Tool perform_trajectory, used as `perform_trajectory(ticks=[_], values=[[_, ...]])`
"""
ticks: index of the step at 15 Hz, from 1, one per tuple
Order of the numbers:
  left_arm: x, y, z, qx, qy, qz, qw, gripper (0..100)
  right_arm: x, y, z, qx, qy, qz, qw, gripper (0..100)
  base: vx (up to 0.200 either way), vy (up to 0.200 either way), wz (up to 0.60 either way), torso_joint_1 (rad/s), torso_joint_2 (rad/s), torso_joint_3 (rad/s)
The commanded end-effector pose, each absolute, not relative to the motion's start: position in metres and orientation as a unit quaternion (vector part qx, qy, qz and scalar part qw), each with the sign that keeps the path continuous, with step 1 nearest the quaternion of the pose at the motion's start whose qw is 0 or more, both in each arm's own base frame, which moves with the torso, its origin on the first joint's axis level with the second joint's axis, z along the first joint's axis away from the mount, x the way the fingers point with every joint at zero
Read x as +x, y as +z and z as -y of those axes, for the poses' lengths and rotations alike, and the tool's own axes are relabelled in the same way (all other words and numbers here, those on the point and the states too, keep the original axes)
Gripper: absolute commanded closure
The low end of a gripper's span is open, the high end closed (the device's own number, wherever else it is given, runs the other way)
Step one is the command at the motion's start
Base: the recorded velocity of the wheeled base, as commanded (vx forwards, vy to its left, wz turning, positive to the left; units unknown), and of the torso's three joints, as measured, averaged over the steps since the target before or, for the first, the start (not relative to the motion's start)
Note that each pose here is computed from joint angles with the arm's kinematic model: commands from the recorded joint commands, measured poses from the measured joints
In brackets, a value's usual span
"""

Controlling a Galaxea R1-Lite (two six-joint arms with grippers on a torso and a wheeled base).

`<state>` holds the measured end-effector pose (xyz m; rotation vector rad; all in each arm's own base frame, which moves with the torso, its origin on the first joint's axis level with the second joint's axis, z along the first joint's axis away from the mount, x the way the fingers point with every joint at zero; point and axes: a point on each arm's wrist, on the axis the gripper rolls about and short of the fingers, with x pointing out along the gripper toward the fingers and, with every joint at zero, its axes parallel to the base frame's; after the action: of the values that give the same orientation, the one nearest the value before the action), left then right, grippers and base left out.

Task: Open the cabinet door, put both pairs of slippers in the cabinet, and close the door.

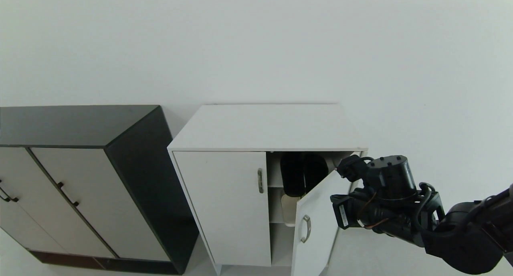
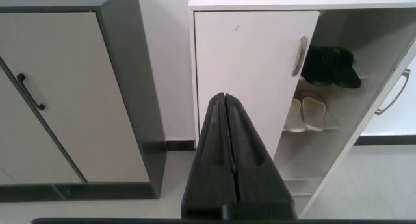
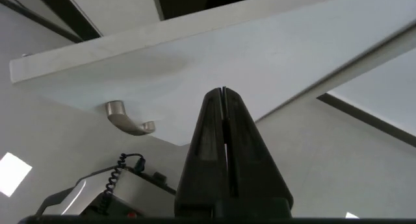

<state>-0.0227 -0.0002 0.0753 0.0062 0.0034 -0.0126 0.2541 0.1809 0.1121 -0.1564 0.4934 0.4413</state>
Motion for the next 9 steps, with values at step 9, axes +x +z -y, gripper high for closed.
perform_trajectory(ticks=[9], values=[[-0.023, 0.075, 0.0, 0.003, -0.005, -0.002, 1.0, 100, 0.291, 0.098, -0.208, -0.072, 0.216, -0.228, 0.947, 100, 0.0, 0.0, 0.0, 0.0, 0.0, 0.0]])
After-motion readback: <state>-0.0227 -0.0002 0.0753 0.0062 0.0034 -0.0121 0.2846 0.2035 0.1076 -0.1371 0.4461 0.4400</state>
